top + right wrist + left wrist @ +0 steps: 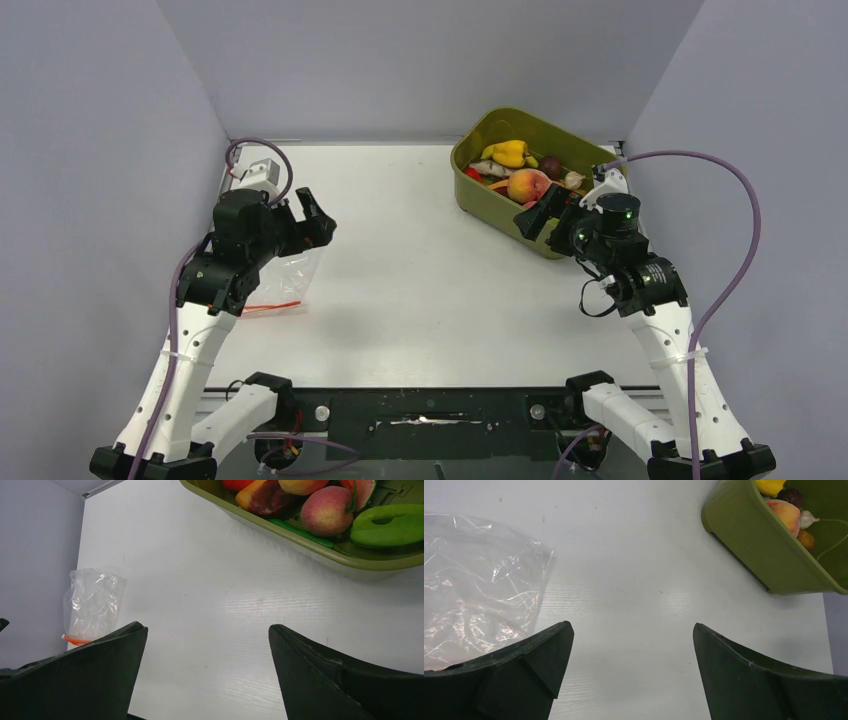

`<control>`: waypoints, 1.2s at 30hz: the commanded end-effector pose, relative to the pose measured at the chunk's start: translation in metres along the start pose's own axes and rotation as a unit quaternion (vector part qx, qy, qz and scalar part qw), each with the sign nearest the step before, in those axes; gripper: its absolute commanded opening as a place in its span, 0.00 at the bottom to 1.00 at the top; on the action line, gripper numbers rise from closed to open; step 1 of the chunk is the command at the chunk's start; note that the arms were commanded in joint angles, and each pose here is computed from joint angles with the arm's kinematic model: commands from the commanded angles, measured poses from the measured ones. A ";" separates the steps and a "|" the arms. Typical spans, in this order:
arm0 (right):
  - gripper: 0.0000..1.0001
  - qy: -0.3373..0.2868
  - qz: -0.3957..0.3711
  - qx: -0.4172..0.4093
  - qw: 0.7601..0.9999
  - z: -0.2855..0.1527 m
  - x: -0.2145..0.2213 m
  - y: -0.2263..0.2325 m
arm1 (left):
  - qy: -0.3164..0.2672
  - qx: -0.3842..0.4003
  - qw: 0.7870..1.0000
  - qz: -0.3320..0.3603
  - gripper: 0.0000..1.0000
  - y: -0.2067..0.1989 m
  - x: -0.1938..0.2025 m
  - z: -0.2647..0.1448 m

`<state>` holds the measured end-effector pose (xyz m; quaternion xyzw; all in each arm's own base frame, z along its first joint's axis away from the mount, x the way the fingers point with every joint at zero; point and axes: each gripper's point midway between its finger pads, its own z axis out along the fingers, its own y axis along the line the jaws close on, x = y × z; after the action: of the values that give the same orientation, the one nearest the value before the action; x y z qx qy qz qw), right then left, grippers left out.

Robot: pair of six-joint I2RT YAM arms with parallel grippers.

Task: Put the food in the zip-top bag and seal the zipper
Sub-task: Pick up the zipper food storage bag at the center of the board.

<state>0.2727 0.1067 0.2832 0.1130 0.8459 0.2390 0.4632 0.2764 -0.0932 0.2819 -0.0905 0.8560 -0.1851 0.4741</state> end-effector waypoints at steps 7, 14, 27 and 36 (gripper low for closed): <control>0.97 -0.022 -0.002 -0.009 1.000 -0.005 -0.011 0.007 | -0.049 -0.045 0.998 -0.015 0.91 0.014 -0.021 0.003; 0.98 -0.037 -0.015 0.001 0.999 -0.009 -0.015 0.002 | -0.027 -0.106 0.993 -0.036 0.90 0.037 -0.008 0.026; 0.98 -0.029 -0.020 -0.067 0.997 -0.009 -0.010 0.025 | 0.073 -0.308 0.942 -0.111 0.73 0.162 0.046 0.092; 0.97 -0.021 -0.019 -0.074 0.997 -0.009 -0.009 0.029 | 0.138 -0.311 0.936 -0.087 0.74 0.185 0.084 0.128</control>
<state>0.2654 0.1172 0.2876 0.0880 0.8381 0.2694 0.4661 0.3179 0.0154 0.0784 -0.2925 0.9219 0.0448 0.2502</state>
